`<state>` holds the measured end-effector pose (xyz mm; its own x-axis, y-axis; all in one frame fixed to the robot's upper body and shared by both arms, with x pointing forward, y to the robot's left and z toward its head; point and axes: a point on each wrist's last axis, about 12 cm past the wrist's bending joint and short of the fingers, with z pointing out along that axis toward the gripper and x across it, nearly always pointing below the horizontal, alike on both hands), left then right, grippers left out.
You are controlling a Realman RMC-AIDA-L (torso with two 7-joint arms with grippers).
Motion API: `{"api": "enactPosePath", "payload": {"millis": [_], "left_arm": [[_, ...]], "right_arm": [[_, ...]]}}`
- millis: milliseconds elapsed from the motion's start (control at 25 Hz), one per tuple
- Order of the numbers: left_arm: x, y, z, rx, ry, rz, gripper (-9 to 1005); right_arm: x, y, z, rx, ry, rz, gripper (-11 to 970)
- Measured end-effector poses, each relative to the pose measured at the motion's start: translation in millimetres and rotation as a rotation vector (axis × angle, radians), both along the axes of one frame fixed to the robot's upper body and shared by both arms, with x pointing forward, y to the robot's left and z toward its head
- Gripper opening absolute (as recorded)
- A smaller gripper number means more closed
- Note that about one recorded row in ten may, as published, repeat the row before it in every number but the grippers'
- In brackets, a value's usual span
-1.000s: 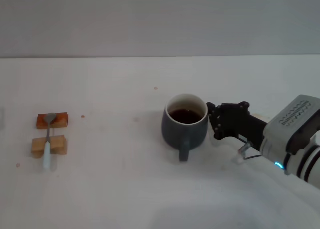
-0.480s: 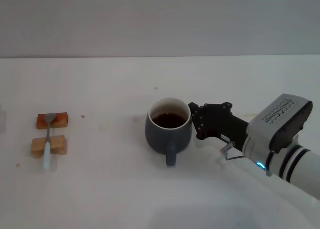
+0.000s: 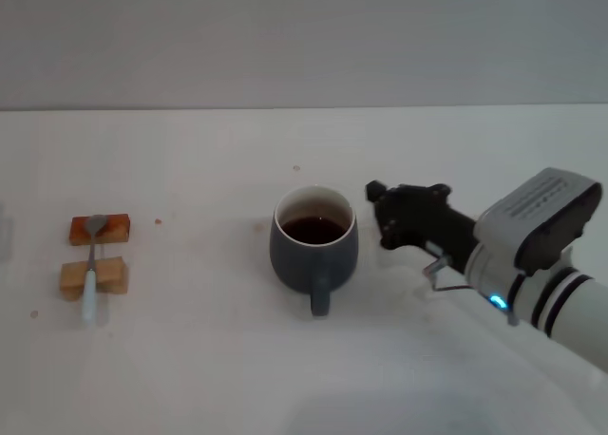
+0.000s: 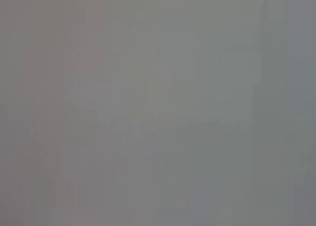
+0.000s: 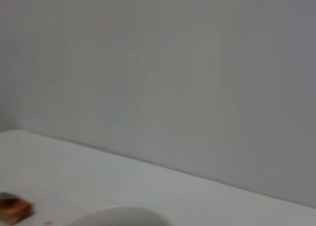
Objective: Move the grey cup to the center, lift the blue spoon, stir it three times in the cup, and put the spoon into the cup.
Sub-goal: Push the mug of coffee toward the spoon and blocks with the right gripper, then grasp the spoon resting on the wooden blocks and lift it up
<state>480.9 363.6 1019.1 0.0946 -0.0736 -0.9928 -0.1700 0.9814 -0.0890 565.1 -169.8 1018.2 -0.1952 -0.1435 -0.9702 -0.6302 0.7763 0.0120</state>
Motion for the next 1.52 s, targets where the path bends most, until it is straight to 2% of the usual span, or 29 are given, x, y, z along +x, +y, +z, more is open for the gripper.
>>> {"api": "enactPosePath", "payload": {"millis": [240,440,680,920,1080,1360,1520], "left_arm": [[-2.2,-10,-4.0,0.002,0.021,-0.064,576],[-3.8,-29,-7.8,0.034,0.04,-0.156,575],[-19.1,-48,-3.5,0.064,0.009,-0.209,574],[-38.0,-56,7.8,0.086,0.003,-0.174,572],[-48.6,-61,12.3,0.111,0.032,-0.14,571],[-64.9,-80,10.2,0.106,0.098,-0.087,570],[-74.5,-99,6.3,0.09,0.132,-0.086,569]], "right_arm": [[13.7,-29,0.9,-0.012,-0.004,-0.142,20],[22.3,-51,7.6,-0.042,-0.085,-0.253,24],[31.1,-73,13.1,-0.082,-0.129,-0.36,29],[37.5,-84,18.2,-0.089,-0.144,-0.403,82],[38.8,-84,19.0,-0.096,-0.147,-0.404,76],[39.8,-84,19.8,-0.098,-0.15,-0.403,74],[41.8,-85,21.5,-0.101,-0.153,-0.402,74]]}}
